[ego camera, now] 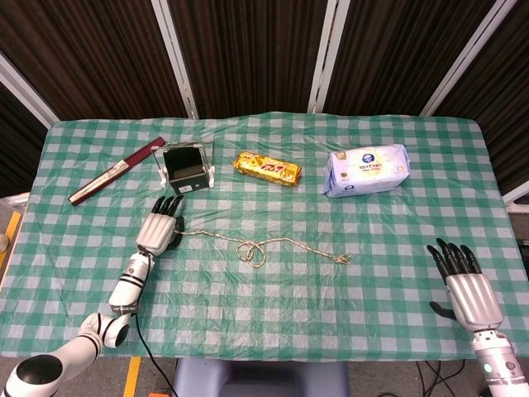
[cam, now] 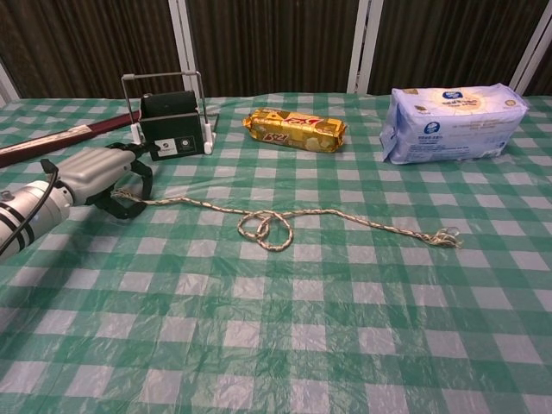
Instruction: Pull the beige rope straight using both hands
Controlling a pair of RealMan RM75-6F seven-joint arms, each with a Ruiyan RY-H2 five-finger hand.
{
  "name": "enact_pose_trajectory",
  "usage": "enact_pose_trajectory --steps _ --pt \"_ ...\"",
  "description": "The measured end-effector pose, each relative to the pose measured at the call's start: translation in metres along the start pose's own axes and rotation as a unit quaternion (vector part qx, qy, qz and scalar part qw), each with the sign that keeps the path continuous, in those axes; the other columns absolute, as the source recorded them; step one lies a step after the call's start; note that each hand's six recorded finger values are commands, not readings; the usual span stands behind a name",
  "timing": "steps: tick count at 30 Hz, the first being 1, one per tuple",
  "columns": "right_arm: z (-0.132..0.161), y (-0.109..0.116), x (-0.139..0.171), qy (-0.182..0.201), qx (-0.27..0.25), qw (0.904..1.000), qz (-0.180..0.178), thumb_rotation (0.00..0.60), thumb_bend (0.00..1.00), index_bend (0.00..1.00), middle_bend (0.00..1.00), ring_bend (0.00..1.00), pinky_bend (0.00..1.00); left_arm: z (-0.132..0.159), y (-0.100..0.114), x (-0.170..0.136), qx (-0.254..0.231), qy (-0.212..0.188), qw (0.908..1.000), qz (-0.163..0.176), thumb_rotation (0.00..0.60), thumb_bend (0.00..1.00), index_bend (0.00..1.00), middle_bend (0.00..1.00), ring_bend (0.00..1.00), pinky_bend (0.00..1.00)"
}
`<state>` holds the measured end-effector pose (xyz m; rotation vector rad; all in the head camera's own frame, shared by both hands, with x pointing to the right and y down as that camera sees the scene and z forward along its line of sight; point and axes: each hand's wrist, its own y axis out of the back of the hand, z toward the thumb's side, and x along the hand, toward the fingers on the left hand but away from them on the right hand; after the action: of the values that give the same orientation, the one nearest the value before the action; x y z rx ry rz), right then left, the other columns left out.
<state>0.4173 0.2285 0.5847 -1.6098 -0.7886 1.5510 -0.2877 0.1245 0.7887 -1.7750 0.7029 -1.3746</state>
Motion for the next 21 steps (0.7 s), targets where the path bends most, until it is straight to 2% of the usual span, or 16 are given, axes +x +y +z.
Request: enact_pose_trajectory --steps 12,15,17,21 --pt "0.011 -0.006 -0.006 0.022 -0.001 0.9997 0.008 0.6 0.21 0.01 0.0 0.0 0.0 0.0 0.011 -0.009 0.007 -0.013 0.9996 0.026 0.6 0.43 0.62 0.02 0.0 0.0" --pt "0.016 -0.008 -0.01 0.032 0.002 0.9994 0.011 0.6 0.21 0.15 0.0 0.0 0.0 0.0 0.014 -0.013 0.008 -0.018 0.9993 0.032 0.6 0.43 0.62 0.01 0.0 0.0" --pt "0.024 -0.013 -0.018 0.047 0.008 0.9987 0.02 0.6 0.22 0.3 0.0 0.0 0.0 0.0 0.02 -0.019 0.011 -0.024 0.9987 0.044 0.6 0.43 0.62 0.01 0.0 0.0" --pt "0.058 -0.025 -0.045 0.097 0.017 0.9947 0.03 0.6 0.29 0.49 0.0 0.0 0.0 0.002 0.03 -0.032 0.011 -0.035 0.9976 0.059 0.6 0.43 0.62 0.01 0.0 0.0"
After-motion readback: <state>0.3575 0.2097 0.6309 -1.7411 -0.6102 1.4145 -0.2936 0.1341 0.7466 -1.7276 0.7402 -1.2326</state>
